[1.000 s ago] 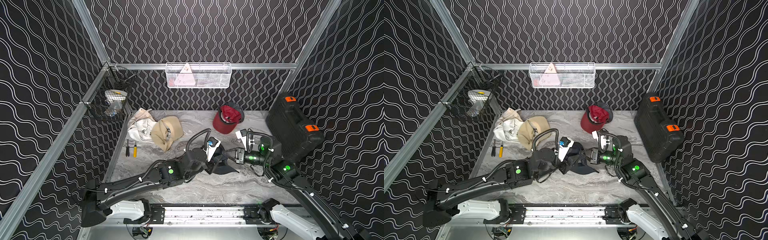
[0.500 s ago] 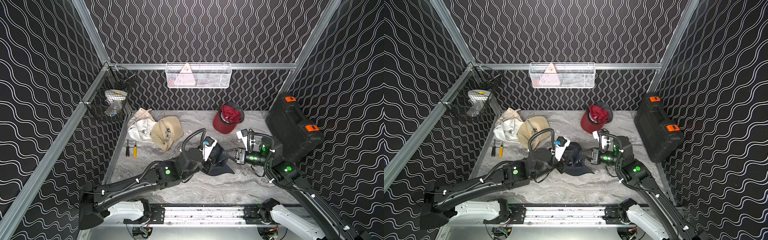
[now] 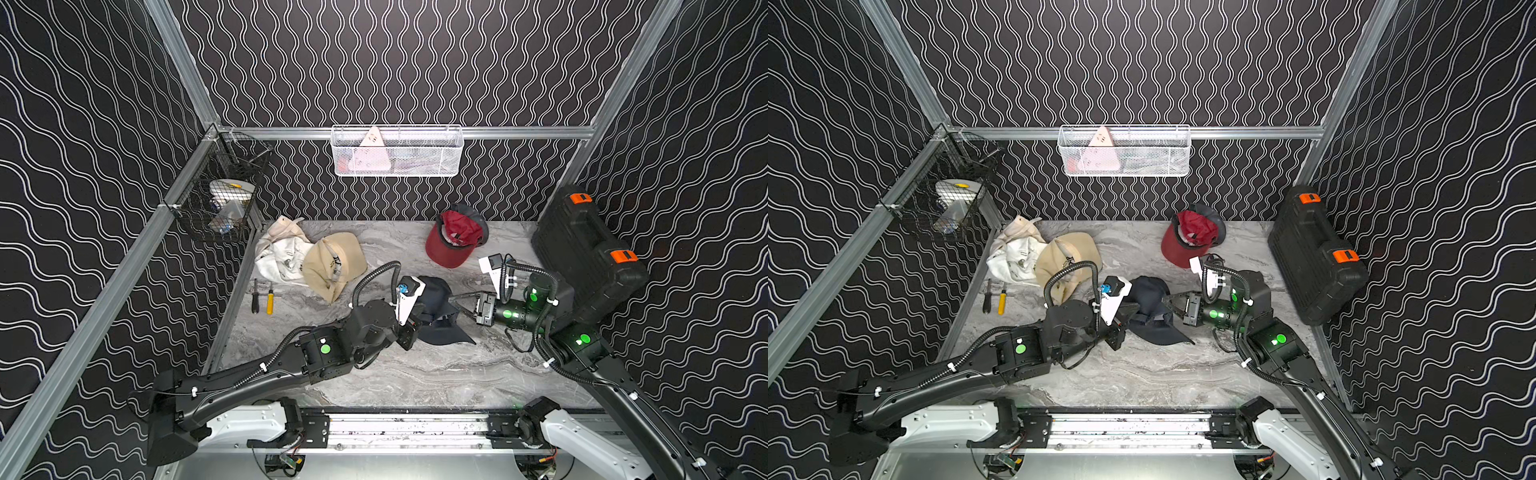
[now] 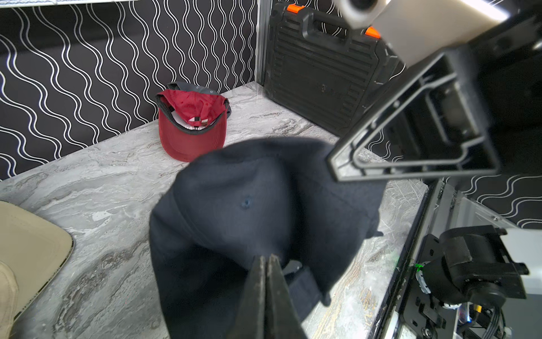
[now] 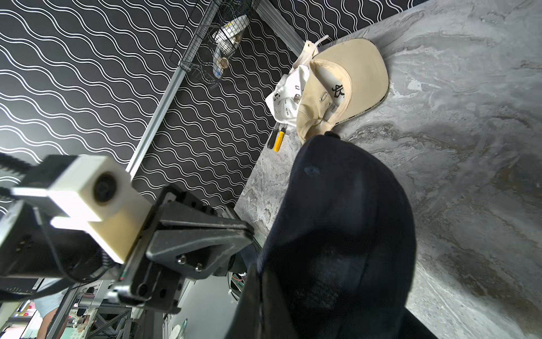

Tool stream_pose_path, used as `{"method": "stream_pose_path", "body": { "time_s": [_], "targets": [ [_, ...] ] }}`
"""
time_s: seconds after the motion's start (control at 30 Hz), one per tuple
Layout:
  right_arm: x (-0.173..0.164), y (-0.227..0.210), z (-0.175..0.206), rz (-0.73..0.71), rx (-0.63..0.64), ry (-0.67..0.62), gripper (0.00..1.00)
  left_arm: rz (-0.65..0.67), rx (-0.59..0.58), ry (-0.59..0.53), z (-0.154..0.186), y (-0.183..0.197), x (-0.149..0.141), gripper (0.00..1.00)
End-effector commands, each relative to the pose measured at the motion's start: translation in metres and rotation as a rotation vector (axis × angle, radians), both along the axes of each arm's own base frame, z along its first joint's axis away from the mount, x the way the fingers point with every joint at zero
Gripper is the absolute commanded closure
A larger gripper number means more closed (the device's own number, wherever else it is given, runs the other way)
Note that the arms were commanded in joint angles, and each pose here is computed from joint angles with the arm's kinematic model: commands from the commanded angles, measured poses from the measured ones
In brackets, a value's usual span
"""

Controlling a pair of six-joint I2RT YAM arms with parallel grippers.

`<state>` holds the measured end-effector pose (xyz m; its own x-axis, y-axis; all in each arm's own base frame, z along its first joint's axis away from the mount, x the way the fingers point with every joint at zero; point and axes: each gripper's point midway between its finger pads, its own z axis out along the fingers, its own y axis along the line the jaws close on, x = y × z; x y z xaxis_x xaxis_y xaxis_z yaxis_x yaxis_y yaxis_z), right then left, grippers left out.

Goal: Open the adjustable buckle of the baseball cap
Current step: Pick up the baseball cap.

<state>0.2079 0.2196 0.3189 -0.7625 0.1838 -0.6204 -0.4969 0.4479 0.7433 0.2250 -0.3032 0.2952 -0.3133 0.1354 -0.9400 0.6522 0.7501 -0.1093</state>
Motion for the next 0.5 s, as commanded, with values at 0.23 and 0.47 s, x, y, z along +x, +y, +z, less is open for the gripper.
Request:
{"method": "stream_pose_path", "body": {
  "time_s": [0.23, 0.47],
  "targets": [
    [0.004, -0.003, 0.016, -0.035, 0.011, -0.029, 1.00, 0.054, -0.062, 0.033, -0.003, 0.019, 0.007, 1.00],
    [0.005, -0.003, 0.017, -0.036, 0.011, -0.025, 1.00, 0.068, -0.054, 0.034, -0.006, 0.024, 0.011, 1.00]
  ]
}}
